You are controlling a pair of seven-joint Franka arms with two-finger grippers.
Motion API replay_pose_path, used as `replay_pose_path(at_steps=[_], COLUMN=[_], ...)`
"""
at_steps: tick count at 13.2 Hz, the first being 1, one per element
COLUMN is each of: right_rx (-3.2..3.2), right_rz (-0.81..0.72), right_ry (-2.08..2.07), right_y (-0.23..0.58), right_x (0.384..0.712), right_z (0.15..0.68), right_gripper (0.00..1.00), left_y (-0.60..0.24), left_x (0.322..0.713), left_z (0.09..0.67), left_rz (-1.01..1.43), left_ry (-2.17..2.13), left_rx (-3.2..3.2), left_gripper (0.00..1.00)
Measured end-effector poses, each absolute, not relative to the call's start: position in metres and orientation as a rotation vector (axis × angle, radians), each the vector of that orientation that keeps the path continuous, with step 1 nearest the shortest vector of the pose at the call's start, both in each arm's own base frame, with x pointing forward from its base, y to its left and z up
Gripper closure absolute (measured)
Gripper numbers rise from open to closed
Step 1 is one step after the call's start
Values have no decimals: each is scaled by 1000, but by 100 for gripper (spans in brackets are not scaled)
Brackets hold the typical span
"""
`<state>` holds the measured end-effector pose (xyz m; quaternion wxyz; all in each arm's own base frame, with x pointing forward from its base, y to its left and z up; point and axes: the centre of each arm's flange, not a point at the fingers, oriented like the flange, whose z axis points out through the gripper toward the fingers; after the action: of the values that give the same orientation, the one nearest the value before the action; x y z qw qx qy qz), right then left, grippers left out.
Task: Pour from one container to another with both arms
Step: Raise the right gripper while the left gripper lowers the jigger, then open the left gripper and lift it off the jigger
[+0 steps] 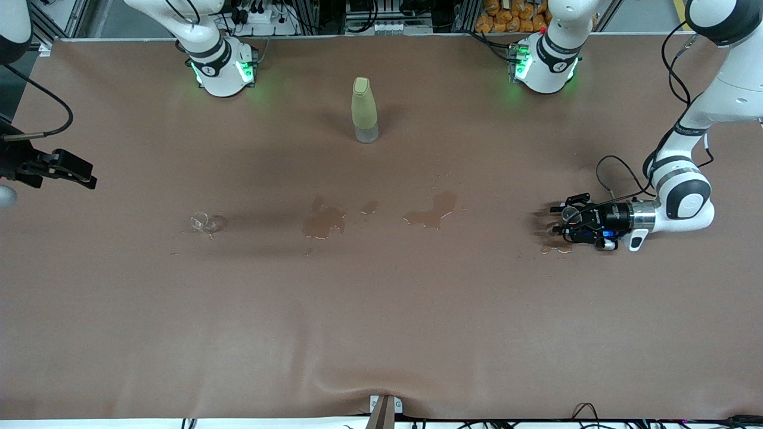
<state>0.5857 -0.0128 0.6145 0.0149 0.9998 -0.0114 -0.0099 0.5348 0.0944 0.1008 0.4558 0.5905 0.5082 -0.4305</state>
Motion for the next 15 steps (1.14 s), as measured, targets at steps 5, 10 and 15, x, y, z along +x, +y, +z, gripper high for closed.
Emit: replay_pose_path(at_steps=[5, 10, 15], right_rx=[3109, 3104, 3104], right_rz=[-25, 10, -6], right_ry=[-56, -69, -83], right_y=[-17, -15, -20], right_x=[584, 574, 568], right_z=[617, 627, 623], right_gripper=[0, 0, 0], left_y=[107, 129, 172], left_x=[544, 559, 584], left_z=[108, 131, 212], left_rz=[-1066, -1013, -827], left_ry=[1291, 1270, 1243], left_rx=[1510, 1724, 2066], left_gripper=[0, 0, 0])
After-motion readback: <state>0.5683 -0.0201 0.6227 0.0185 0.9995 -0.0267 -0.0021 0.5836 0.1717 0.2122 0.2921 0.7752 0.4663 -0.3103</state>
